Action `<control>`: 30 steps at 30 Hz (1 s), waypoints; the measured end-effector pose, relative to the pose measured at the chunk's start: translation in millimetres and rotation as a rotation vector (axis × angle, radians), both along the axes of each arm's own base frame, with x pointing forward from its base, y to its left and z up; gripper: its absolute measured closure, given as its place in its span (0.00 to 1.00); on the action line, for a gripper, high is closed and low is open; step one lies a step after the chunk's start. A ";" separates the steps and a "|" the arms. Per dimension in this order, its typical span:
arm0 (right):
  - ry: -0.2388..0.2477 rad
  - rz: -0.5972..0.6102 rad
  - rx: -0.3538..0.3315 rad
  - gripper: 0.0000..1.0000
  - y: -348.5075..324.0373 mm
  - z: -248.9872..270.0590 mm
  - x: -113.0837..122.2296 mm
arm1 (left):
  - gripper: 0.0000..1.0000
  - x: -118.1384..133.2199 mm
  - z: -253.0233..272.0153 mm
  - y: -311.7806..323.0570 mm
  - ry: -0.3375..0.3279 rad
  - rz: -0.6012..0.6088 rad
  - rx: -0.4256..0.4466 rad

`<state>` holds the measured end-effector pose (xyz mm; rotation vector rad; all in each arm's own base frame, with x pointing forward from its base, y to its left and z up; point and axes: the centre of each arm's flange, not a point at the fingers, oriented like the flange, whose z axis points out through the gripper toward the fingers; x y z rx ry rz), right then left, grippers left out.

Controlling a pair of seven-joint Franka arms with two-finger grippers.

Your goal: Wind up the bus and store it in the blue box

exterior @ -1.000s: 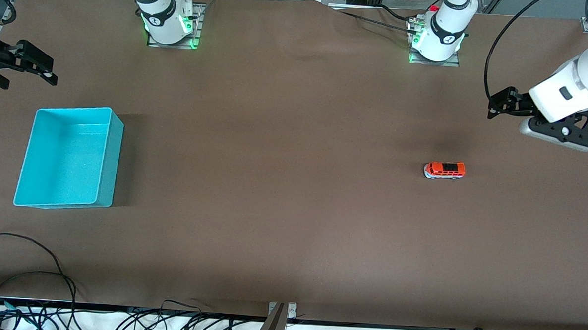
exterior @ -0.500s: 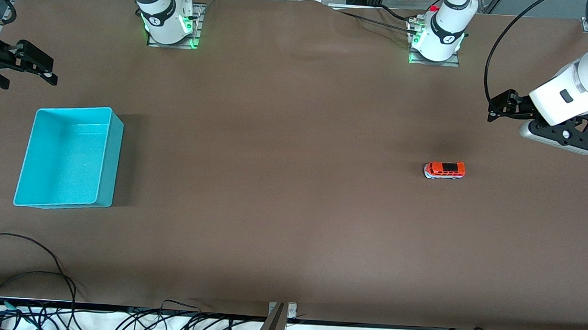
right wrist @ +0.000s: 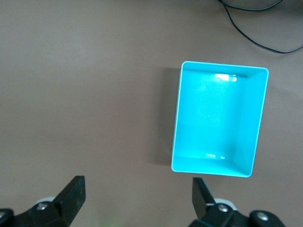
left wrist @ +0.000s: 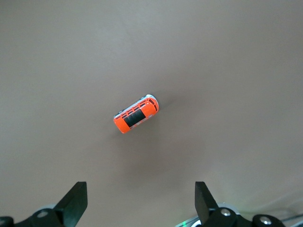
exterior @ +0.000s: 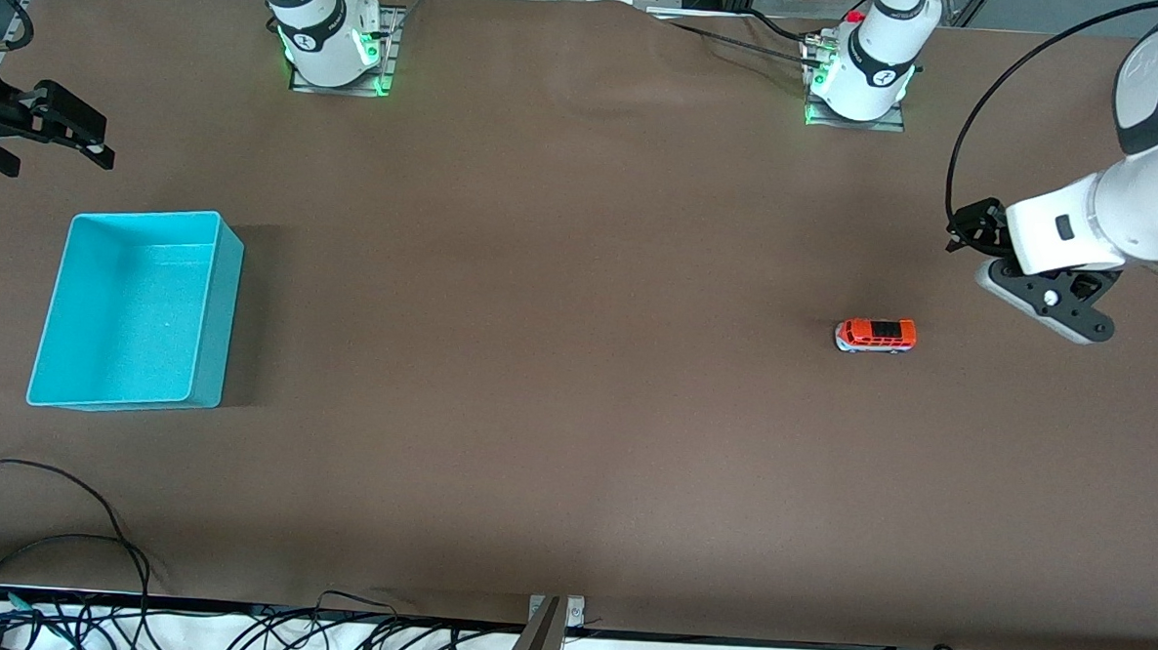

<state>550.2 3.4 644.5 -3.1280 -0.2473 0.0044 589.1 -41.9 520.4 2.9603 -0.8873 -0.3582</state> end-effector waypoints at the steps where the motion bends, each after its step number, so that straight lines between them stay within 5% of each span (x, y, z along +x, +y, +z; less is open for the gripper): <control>1: 0.001 0.000 0.000 0.00 0.0 -0.3 0.2 | 0.00 0.6 -1.0 0.4 0.000 -0.004 -0.001; 20: 0.002 -0.006 0.000 0.00 -0.5 -1.7 1.1 | 0.00 34.9 -74.4 10.8 -0.044 -0.390 -0.094; 30: -0.003 -0.006 0.000 0.00 -0.5 -1.4 1.8 | 0.00 17.6 -149.1 12.3 0.015 -0.587 -0.148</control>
